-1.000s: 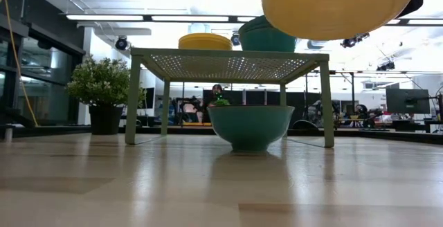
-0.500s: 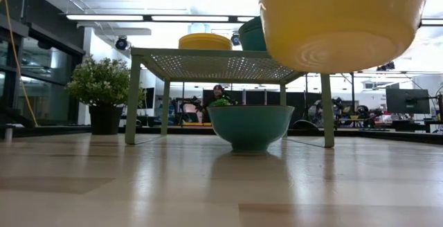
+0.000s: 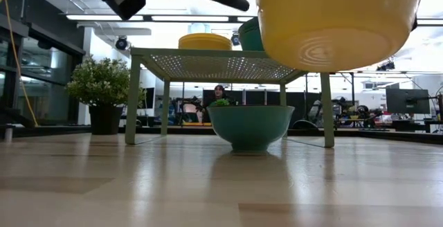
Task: Pick & Place Mini bowls
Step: Stack the yellow bowl on top of the yellow bowl on the shelf
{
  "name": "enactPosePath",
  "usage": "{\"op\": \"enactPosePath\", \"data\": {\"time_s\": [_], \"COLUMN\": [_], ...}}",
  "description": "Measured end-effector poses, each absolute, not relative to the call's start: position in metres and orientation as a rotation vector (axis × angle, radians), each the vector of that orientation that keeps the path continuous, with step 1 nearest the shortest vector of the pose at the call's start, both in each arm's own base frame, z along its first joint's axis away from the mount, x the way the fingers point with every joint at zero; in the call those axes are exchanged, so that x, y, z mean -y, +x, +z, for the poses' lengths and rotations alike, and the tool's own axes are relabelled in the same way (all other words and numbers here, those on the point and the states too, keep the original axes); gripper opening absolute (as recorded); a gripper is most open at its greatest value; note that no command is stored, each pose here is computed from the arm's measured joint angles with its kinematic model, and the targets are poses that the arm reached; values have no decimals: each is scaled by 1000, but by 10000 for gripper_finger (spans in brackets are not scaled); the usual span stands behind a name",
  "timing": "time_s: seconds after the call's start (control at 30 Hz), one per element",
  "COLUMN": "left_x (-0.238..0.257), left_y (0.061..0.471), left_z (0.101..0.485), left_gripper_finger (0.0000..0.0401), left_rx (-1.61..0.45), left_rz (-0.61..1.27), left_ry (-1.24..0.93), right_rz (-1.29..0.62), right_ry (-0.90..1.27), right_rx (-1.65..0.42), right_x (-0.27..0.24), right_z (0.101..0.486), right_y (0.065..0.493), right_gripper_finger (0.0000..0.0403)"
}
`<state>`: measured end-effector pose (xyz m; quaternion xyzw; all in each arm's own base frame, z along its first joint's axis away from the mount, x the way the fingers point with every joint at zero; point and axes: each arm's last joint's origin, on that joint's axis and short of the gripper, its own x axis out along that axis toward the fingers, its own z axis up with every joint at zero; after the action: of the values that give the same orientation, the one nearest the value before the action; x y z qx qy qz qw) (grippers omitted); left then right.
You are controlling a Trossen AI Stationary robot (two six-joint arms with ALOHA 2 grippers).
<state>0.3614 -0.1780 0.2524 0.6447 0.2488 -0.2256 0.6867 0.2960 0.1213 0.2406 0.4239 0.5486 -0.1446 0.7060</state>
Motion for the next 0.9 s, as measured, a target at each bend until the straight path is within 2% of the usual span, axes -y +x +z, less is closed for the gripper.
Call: {"op": "enactPosePath", "data": {"time_s": [0.9], "left_x": [177], "left_y": [364], "left_z": [245], "left_gripper_finger": [65], "left_rx": [-574], "left_rz": [-545], "left_ry": [1430], "right_rz": [-273], "right_ry": [940], "right_rx": [-1175], "right_x": [-117], "right_z": [243], "right_y": [303], "right_gripper_finger": [0]}}
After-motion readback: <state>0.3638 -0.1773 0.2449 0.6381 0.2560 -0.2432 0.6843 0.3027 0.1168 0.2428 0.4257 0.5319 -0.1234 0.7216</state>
